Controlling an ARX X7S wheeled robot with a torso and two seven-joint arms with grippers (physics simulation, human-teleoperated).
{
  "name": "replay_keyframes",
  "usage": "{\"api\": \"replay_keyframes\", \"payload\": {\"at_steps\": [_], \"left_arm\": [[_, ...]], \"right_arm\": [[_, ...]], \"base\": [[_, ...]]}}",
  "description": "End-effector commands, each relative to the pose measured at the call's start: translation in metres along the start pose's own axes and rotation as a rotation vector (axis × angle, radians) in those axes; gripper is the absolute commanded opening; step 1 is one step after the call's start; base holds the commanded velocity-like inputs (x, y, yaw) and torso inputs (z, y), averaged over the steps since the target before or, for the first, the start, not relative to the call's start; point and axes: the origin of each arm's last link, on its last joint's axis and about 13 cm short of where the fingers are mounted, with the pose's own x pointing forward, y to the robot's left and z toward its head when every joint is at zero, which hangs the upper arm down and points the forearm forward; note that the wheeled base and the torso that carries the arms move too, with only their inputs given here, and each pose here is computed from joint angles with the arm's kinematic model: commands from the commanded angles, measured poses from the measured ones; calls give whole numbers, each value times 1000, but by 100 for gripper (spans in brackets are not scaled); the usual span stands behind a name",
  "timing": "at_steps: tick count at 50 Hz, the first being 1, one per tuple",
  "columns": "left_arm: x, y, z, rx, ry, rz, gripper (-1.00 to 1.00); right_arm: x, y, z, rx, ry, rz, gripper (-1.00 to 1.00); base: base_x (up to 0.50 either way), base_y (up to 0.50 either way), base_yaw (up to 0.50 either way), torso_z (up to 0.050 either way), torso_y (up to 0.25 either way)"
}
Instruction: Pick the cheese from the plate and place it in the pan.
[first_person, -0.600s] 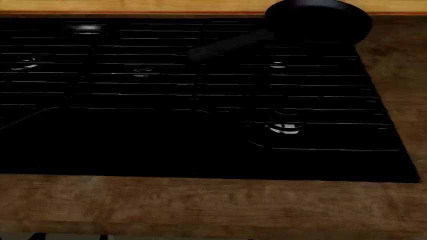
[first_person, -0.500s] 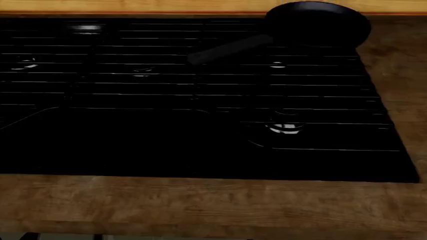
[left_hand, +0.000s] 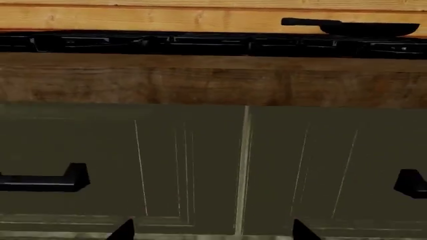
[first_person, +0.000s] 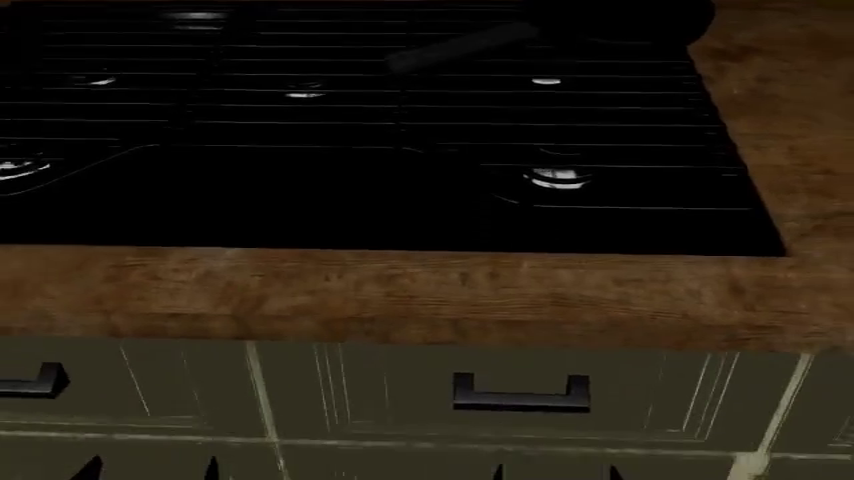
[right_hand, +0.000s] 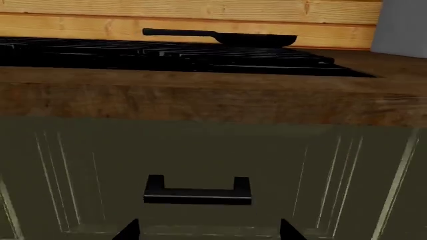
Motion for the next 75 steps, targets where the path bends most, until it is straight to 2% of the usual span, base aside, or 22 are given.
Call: {"api": "replay_keyframes", "payload": {"at_steps": [1,13,18,35,43,47,53,58,64,75], "left_arm": [[-1,0,-1,-4,4,3,100],[6,-2,-3,8,39,4,100],[5,-2,-2,10,17,3,100],[3,-1,0,3,20,1,100],[6,-2,-2,-14,72,-26,100],[12,-4,-4,8,97,-28,100],[15,-4,10,11,87,-25,100],[13,-1,42,27,68,-47,100],[15,1,66,35,53,-57,100],[22,-4,127,118,-29,-56,100]], "right_arm": [[-2,1,0,-10,12,0,100],[1,0,1,-25,36,9,100],[1,0,2,-30,31,8,100],[-1,-1,2,-30,39,-8,100],[1,0,3,-26,55,-2,100],[0,0,5,-34,54,2,100],[-3,-2,26,-53,29,-2,100],[-3,-4,54,-77,24,18,100],[-3,-8,86,-102,15,30,100],[-4,-14,139,-77,2,71,100]], "base": [[-500,0,0,0,0],[-69,0,0,0,0],[0,0,0,0,0],[0,0,0,50,8],[0,0,0,50,9],[3,0,0,44,7],[0,0,0,0,0],[0,0,0,0,0],[0,0,0,0,0],[0,0,0,0,0]]}}
